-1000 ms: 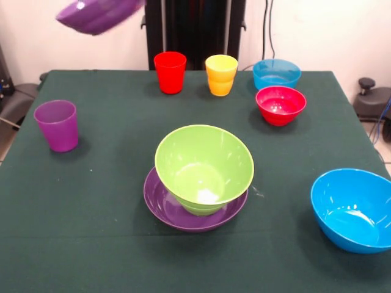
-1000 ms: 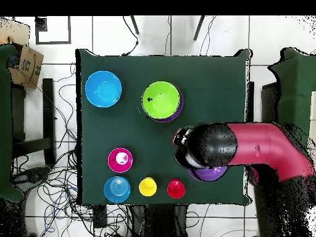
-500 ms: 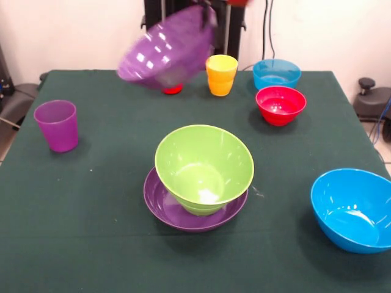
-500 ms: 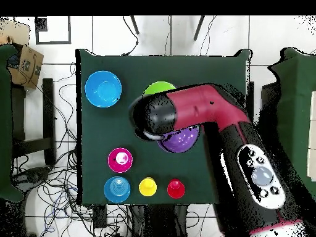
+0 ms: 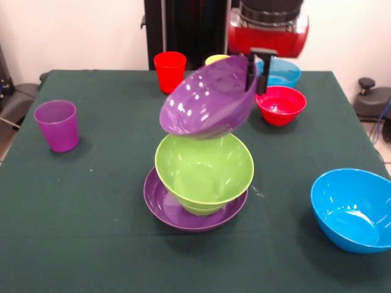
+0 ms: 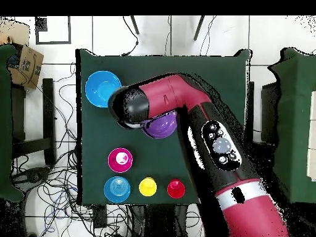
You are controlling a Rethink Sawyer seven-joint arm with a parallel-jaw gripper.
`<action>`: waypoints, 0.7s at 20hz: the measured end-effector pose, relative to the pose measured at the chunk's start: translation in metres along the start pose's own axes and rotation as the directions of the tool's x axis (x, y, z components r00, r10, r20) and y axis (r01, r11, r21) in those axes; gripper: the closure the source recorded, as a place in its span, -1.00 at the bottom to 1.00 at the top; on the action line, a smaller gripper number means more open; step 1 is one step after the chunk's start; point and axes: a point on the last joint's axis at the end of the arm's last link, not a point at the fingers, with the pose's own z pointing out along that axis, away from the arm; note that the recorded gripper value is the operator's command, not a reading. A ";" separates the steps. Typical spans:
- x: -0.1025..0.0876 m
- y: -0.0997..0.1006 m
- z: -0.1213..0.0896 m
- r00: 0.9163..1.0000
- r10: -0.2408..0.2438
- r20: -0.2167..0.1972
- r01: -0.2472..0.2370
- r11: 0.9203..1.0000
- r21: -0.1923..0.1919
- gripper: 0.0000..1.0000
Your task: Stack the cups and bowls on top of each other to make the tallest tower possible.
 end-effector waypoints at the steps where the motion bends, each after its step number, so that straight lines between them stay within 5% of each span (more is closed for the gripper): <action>1: 0.000 0.003 0.003 1.000 -0.001 -0.002 0.001 1.000 -0.002 1.00; 14: -0.027 -0.016 -0.011 0.997 0.072 0.019 -0.072 0.997 -0.010 1.00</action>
